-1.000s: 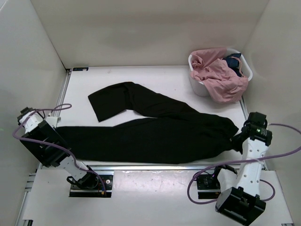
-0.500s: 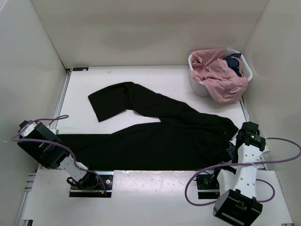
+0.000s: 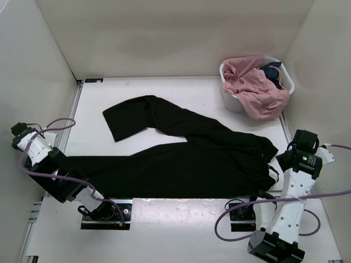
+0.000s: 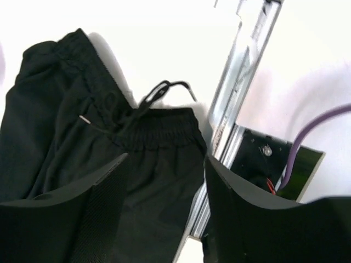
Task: Fold and stack the trousers
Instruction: Flatten the trousers out, then fold the trousers
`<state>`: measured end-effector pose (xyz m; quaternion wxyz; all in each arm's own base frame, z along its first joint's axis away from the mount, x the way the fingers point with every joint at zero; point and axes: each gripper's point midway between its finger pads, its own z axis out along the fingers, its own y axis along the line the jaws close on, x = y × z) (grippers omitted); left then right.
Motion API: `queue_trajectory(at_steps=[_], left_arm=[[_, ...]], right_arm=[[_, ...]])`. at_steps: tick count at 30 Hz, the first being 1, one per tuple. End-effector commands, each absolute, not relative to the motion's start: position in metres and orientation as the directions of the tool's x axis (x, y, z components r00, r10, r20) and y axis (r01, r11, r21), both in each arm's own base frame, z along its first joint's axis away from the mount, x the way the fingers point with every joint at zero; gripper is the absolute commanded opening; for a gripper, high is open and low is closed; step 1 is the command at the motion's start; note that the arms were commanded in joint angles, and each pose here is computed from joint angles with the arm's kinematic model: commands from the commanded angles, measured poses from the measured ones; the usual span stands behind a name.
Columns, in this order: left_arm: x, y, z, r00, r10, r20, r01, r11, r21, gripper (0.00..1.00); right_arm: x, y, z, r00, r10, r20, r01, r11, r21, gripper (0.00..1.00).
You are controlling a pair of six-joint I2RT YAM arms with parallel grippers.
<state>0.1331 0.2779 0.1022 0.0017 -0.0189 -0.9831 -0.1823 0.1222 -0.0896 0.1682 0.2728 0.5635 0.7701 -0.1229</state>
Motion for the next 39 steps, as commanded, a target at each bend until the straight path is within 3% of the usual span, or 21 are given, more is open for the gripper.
queue_trajectory(at_steps=[1, 7, 14, 17, 22, 26, 29, 32, 39], left_arm=[[0.154, 0.265, 0.11, -0.998, 0.031, -0.059, 0.012, 0.956, 0.294, 0.59], [0.178, 0.253, 0.071, -0.996, -0.013, -0.094, -0.028, 0.987, 0.16, 0.6], [0.202, 0.251, 0.033, -0.985, -0.12, -0.127, -0.127, 0.991, 0.045, 0.6], [0.199, 0.241, 0.025, -0.986, -0.123, -0.113, -0.124, 0.992, -0.002, 0.54], [0.183, 0.235, 0.017, -0.989, -0.135, -0.062, -0.136, 0.991, 0.01, 0.24], [0.184, 0.245, 0.028, -0.987, -0.132, -0.088, -0.14, 0.987, 0.082, 0.23], [0.186, 0.248, 0.034, -0.987, -0.12, -0.111, -0.131, 0.986, 0.103, 0.14], [0.186, 0.248, 0.034, -0.987, -0.119, -0.111, -0.131, 0.986, 0.104, 0.14], [0.221, 0.261, 0.084, -0.953, -0.109, -0.283, -0.148, 0.981, 0.122, 0.14]], right_arm=[[0.135, -0.096, 0.178, -0.27, 0.77, -0.578, 0.911, 0.399, 0.107, 0.59], [0.144, -0.086, 0.152, -0.314, 0.789, -0.528, 0.889, 0.439, 0.128, 0.46], [0.149, -0.078, 0.137, -0.339, 0.809, -0.481, 0.879, 0.454, 0.144, 0.44], [0.145, -0.081, 0.138, -0.342, 0.799, -0.495, 0.882, 0.455, 0.126, 0.44], [0.139, -0.079, 0.131, -0.351, 0.803, -0.481, 0.884, 0.454, 0.112, 0.44], [0.139, -0.079, 0.131, -0.351, 0.803, -0.481, 0.884, 0.454, 0.112, 0.44], [0.139, -0.079, 0.131, -0.351, 0.803, -0.481, 0.884, 0.454, 0.112, 0.44], [0.139, -0.078, 0.133, -0.347, 0.801, -0.487, 0.883, 0.454, 0.118, 0.44], [0.123, -0.079, 0.113, -0.368, 0.821, -0.436, 0.907, 0.42, 0.025, 0.37]])
